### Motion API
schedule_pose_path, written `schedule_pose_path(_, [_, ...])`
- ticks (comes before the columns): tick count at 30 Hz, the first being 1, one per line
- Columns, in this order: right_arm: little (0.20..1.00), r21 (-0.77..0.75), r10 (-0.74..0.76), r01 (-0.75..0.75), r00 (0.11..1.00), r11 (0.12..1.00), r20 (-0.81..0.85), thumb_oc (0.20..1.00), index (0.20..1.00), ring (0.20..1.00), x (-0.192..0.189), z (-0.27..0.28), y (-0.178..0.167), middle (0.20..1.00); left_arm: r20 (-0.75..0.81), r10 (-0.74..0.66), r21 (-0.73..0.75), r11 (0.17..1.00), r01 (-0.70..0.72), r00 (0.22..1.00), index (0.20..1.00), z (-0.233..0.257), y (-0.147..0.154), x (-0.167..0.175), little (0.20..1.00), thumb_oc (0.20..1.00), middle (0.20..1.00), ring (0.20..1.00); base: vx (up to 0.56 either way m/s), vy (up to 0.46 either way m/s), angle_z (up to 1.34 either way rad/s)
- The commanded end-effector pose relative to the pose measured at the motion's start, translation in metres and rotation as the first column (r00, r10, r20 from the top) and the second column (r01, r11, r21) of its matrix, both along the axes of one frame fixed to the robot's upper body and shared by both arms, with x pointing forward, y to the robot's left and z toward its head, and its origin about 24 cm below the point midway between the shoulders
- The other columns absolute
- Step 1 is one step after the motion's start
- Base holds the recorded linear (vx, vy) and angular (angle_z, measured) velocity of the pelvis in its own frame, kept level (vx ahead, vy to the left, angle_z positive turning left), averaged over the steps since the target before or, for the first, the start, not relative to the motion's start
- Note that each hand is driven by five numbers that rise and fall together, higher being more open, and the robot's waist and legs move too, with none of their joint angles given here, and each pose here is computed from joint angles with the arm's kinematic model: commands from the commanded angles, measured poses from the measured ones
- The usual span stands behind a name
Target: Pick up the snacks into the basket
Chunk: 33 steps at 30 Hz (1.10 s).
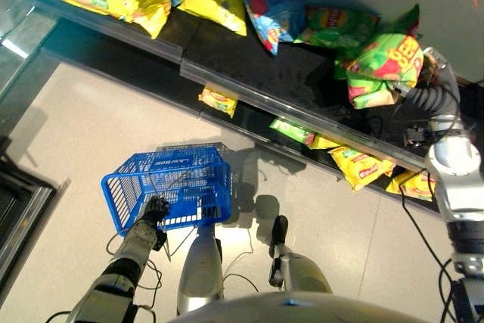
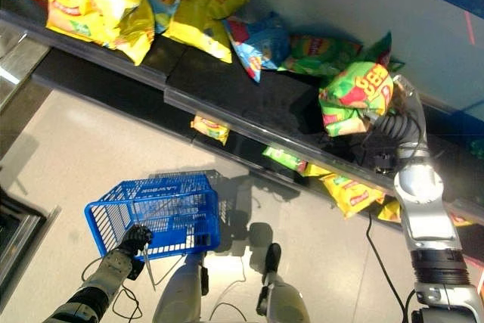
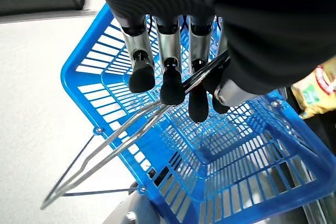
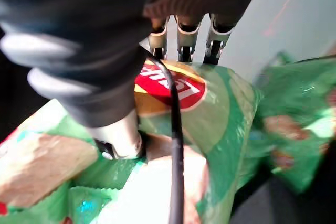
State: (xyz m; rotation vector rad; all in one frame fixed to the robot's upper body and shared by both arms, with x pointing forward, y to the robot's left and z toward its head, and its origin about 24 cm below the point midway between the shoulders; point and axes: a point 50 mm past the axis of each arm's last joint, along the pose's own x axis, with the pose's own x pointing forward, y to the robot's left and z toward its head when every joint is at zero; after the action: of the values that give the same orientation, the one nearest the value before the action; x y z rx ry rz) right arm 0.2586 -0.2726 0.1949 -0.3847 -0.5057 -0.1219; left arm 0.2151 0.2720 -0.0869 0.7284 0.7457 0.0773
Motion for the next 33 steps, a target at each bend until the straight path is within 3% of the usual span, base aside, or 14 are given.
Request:
schedule_pose_path(1, [0.200, 0.002, 0.173, -0.175, 0.978, 0.985, 0.115, 0.200, 0.200, 0.200, -0.023, 0.023, 0.007, 0.200, -0.019, 0.028, 0.037, 0.999, -0.028, 0.999, 0.200, 0.003, 0.018, -0.001, 0.200, 0.200, 0.200, 0.200, -0.01, -0.028, -0.03])
schedule_pose_path(7, [0.200, 0.137, 0.411, -0.404, 0.911, 0.904, -0.028, 0.200, 0.200, 0.200, -0.046, -0.013, 0.027, 0.200, -0.062, 0.053, 0.010, 0.999, -0.052, 0.997, 0.200, -0.005, 0.020, -0.012, 0.200, 0.200, 0.200, 0.200, -0.03, -0.023, -0.09])
schedule_pose_path(9, [0.200, 0.169, 0.426, -0.403, 0.894, 0.900, -0.139, 0.200, 0.200, 0.200, -0.056, -0.035, 0.027, 0.200, -0.079, 0.071, -0.002, 0.997, -0.072, 0.994, 0.200, -0.009, 0.022, -0.019, 0.200, 0.200, 0.200, 0.200, -0.04, -0.021, -0.18])
schedule_pose_path(14, [0.200, -0.001, 0.249, -0.271, 0.885, 0.963, -0.393, 0.200, 0.200, 0.200, -0.071, -0.077, 0.012, 0.200, -0.083, 0.156, -0.045, 0.986, -0.160, 0.984, 0.200, -0.013, 0.028, -0.032, 0.200, 0.200, 0.200, 0.200, -0.05, -0.009, -0.04])
schedule_pose_path(19, [0.200, -0.124, 0.114, -0.277, 0.706, 0.953, -0.699, 0.200, 0.200, 0.200, -0.083, -0.150, 0.006, 0.200, -0.036, 0.217, -0.084, 0.972, -0.219, 0.976, 0.200, -0.010, 0.033, -0.033, 0.200, 0.200, 0.200, 0.200, -0.05, -0.003, -0.16])
schedule_pose_path(22, [0.200, -0.161, 0.066, -0.291, 0.638, 0.943, -0.767, 0.200, 0.200, 0.200, -0.085, -0.174, 0.005, 0.200, 0.032, 0.204, -0.126, 0.972, -0.199, 0.978, 0.200, -0.004, 0.026, -0.023, 0.200, 0.200, 0.200, 0.200, -0.05, -0.004, -0.06])
schedule_pose_path(28, [0.200, -0.274, -0.082, -0.293, 0.532, 0.916, -0.843, 0.200, 0.200, 0.200, -0.071, -0.224, 0.007, 0.200, 0.259, 0.131, -0.242, 0.968, -0.067, 0.957, 0.200, 0.025, -0.011, 0.023, 0.200, 0.200, 0.200, 0.200, -0.08, 0.004, -0.10])
schedule_pose_path(29, [0.200, -0.284, -0.078, -0.332, 0.516, 0.900, -0.853, 0.200, 0.200, 0.200, -0.062, -0.236, 0.019, 0.200, 0.324, 0.042, -0.240, 0.970, 0.039, 0.945, 0.200, 0.041, -0.051, 0.064, 0.200, 0.200, 0.200, 0.200, -0.06, 0.001, -0.23])
schedule_pose_path(31, [0.200, -0.305, -0.124, -0.294, 0.504, 0.906, -0.855, 0.200, 0.200, 0.200, -0.053, -0.251, 0.027, 0.200, 0.362, -0.061, -0.213, 0.966, 0.146, 0.930, 0.200, 0.046, -0.096, 0.077, 0.200, 0.200, 0.200, 0.200, -0.05, -0.015, -0.08])
schedule_pose_path(32, [0.200, -0.305, -0.123, -0.294, 0.506, 0.906, -0.854, 0.200, 0.200, 0.200, -0.053, -0.251, 0.028, 0.200, 0.363, -0.061, -0.212, 0.966, 0.146, 0.930, 0.200, 0.046, -0.096, 0.078, 0.200, 0.200, 0.200, 0.200, -0.06, -0.052, -0.10])
schedule_pose_path(33, [0.200, -0.333, -0.163, -0.273, 0.499, 0.902, -0.851, 0.200, 0.200, 0.200, -0.041, -0.259, 0.037, 0.200, 0.403, -0.122, -0.220, 0.949, 0.225, 0.907, 0.200, 0.055, -0.126, 0.087, 0.200, 0.200, 0.200, 0.200, -0.06, -0.048, -0.15])
